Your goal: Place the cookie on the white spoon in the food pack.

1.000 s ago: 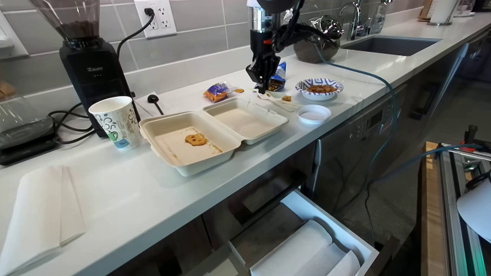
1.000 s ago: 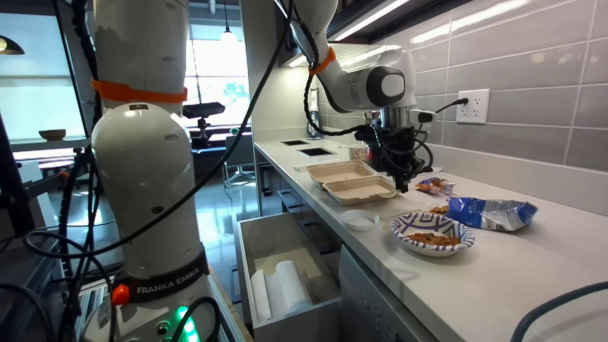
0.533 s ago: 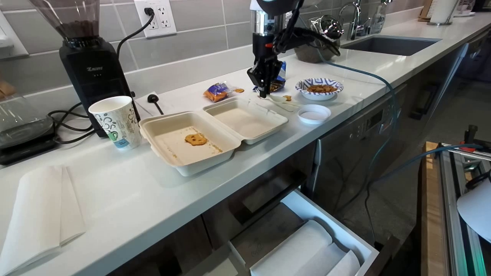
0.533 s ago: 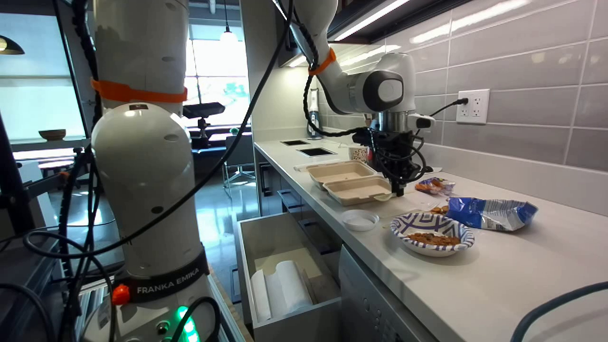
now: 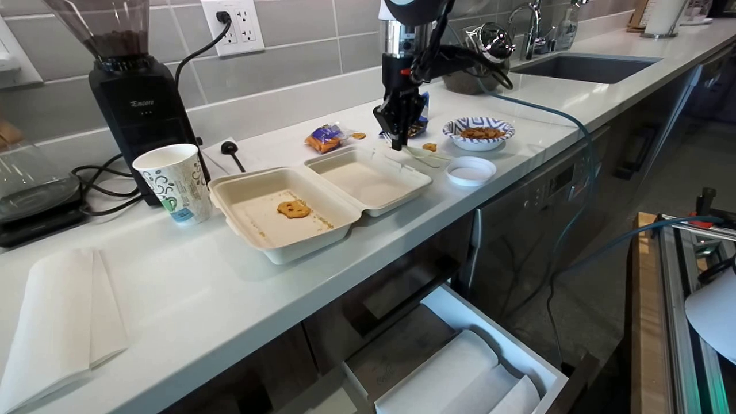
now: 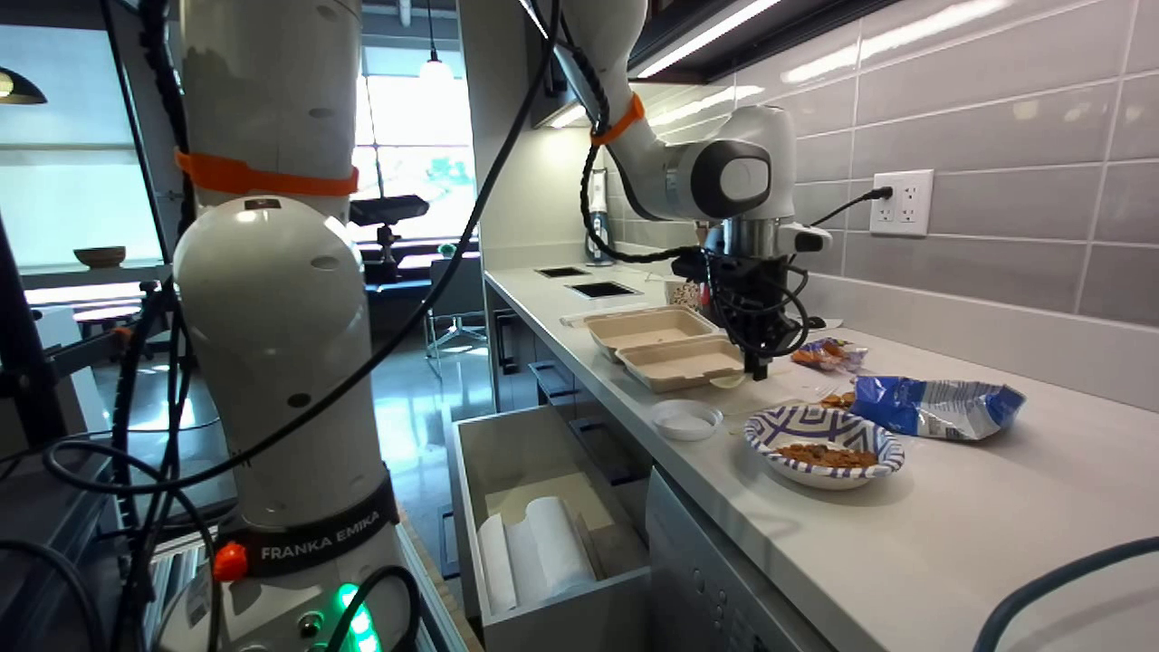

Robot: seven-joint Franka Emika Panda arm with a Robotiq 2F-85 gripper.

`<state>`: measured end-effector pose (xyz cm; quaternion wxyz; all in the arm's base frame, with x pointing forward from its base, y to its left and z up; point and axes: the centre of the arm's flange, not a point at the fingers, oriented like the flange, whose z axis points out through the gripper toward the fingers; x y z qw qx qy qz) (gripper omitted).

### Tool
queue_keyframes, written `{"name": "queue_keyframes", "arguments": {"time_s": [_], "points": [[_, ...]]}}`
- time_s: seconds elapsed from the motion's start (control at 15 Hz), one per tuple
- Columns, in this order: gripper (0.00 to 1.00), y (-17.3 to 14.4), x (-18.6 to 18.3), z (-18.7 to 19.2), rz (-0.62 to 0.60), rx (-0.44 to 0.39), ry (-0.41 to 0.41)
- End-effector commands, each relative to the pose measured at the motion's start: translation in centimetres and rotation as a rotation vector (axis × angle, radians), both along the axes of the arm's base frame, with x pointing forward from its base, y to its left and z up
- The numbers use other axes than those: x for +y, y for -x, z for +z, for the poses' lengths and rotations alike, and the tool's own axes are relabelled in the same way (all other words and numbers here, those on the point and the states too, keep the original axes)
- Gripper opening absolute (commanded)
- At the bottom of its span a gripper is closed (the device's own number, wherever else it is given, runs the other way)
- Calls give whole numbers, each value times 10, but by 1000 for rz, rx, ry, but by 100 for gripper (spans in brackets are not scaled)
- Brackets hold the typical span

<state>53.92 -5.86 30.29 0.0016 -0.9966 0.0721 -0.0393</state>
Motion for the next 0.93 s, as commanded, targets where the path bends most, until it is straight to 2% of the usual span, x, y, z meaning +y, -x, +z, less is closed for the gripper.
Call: {"name": "queue_keyframes", "arguments": {"time_s": [0.0,0.87], "points": [[3,4,-2,-10,-1,-11,-11],[3,1,-5,-26,-17,13,-16]]}}
